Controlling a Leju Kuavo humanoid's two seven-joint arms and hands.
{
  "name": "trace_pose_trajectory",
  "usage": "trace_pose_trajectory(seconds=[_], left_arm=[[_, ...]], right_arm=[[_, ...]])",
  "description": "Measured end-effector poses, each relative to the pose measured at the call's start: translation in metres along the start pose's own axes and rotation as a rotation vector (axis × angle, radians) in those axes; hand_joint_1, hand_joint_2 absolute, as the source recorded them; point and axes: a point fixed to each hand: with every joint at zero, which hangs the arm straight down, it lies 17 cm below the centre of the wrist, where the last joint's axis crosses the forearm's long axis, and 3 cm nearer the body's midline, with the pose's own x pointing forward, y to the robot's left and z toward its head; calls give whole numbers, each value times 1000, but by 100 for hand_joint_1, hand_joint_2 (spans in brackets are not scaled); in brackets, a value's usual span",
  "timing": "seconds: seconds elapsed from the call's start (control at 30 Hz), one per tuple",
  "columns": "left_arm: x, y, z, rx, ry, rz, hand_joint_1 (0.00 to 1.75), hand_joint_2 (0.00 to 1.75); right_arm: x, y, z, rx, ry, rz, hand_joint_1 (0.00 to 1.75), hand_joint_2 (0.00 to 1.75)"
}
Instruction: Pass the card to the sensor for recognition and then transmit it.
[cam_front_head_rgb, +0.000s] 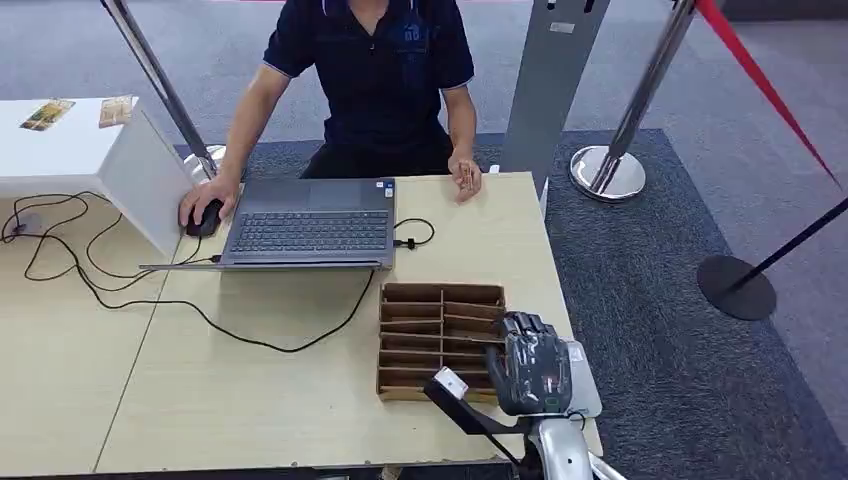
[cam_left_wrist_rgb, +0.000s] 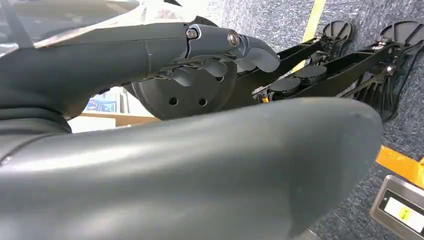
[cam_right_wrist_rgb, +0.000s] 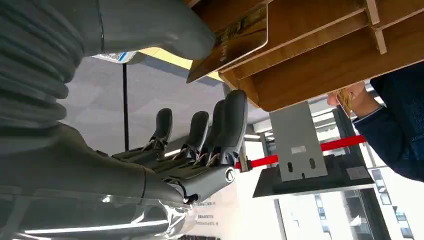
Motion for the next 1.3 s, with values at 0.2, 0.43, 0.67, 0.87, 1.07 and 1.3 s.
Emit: trace_pose_trajectory(seconds=[0.2,0.43,0.67,0.87,1.07,1.3], left_arm=[[0,0,0,0,0,0,0,0],[0,0,0,0,-1,0,0,0],[1,0,0,0,-3,0,0,0],[2,0,0,0,-7,0,0,0],[2,0,0,0,-9,0,0,0],[3,0,0,0,-13,0,0,0]], right_arm=[[-1,1,0,5,5,-6,79,175],[-1,3,1,14,12,-22,82,175],[0,8,1,22,19,-34,82,175],[-1,13,2,35,26,-40,77,175],[-4,19,3,46,33,-37,175,175],[-6,21,2,45,39,-41,175,175]])
